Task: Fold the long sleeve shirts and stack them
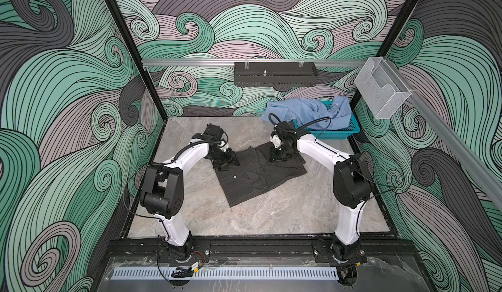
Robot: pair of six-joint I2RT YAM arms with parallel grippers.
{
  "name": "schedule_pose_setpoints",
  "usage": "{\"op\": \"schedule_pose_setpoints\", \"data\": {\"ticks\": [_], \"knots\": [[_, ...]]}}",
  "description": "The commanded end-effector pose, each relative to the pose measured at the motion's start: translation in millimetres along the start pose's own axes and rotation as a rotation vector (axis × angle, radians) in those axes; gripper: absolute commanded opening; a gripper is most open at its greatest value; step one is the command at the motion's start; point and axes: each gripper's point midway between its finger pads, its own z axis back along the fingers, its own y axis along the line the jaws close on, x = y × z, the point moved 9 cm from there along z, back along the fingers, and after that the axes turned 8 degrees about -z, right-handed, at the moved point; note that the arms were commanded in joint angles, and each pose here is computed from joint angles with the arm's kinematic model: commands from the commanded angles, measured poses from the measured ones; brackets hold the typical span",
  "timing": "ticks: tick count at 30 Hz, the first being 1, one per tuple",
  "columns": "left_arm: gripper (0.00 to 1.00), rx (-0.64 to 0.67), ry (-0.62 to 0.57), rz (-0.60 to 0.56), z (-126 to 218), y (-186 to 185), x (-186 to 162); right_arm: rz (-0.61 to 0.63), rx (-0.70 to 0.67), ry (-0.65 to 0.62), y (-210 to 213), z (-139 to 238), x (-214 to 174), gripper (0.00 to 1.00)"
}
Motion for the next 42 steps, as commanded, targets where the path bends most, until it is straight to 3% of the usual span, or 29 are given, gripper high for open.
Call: {"op": "schedule_pose_setpoints", "data": {"ticks": [1, 9, 16, 19, 23, 26, 34, 38, 42], "knots": [[0.54, 0.006, 0.104, 0.091, -43.2, 13.4, -15.3, -0.047, -0.061, 0.070, -26.6, -27.1, 1.7, 0.20], [0.54, 0.162, 0.248, 0.078, -54.6, 47.3, -42.6, -0.109, -0.112, 0.224, -53.0, -52.4, -47.6, 0.19], [0.58, 0.176, 0.221, 0.039, -22.1, 60.8, -33.6, -0.076, -0.088, 0.244, -46.3, -32.0, -100.9, 0.18], [0.62, 0.134, 0.142, -0.021, 1.6, 44.1, -23.4, -0.011, -0.081, 0.154, -22.9, -7.3, -97.7, 0.19], [0.64, 0.075, 0.038, -0.054, 29.1, 25.0, -20.9, 0.115, -0.090, 0.053, 23.1, 13.0, -91.0, 0.29], [0.64, 0.052, 0.045, -0.019, 28.7, 28.5, -26.5, 0.187, -0.078, 0.045, 56.0, 6.0, -93.6, 0.39], [0.62, -0.017, 0.050, 0.104, 12.9, 55.1, -43.7, 0.408, -0.156, 0.024, 114.8, -24.6, -100.2, 0.45], [0.50, -0.081, 0.087, 0.157, -8.2, 64.7, -51.3, 0.452, -0.118, 0.048, 132.9, -37.0, -103.1, 0.39], [0.33, -0.101, 0.150, 0.224, -33.8, 79.9, -60.2, 0.431, -0.050, 0.085, 144.9, -50.3, -104.0, 0.17]]}}
